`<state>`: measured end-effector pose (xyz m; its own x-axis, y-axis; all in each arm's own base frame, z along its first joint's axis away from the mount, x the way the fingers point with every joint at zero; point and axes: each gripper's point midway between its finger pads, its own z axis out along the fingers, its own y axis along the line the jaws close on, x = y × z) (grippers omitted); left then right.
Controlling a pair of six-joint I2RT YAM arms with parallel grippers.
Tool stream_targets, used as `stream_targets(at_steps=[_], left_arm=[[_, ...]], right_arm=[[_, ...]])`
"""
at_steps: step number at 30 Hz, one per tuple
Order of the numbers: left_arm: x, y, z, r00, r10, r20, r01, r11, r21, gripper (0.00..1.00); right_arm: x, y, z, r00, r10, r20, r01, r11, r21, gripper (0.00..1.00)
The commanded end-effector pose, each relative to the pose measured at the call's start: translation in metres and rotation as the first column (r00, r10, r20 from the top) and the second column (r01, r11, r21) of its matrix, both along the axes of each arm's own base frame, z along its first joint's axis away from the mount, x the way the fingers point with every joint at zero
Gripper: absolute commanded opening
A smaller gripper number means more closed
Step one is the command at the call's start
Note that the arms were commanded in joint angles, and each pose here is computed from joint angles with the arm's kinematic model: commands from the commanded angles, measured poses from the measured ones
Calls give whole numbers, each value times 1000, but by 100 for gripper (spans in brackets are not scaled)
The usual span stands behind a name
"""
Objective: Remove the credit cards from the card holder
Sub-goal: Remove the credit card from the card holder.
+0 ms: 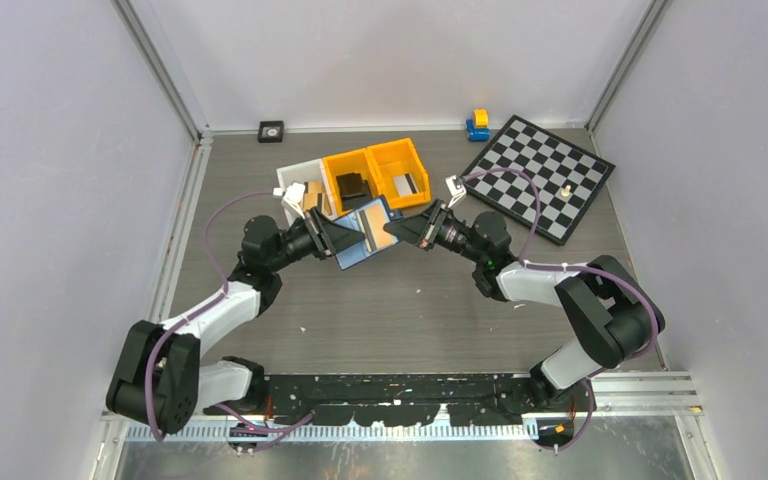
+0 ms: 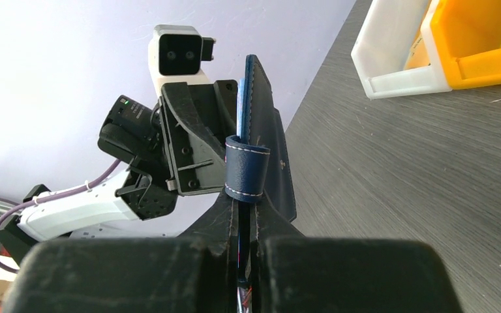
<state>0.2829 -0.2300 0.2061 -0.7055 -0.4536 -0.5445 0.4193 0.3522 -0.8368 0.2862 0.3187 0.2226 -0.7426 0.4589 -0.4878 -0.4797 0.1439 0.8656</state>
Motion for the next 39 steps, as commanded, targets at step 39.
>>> stream_targets(at_steps=[39], left_arm=[[4,6,-1,998,38,44,-39,999,35,38]], right_arm=[[-10,-4,43,992,4,124,-16,995,97,6]])
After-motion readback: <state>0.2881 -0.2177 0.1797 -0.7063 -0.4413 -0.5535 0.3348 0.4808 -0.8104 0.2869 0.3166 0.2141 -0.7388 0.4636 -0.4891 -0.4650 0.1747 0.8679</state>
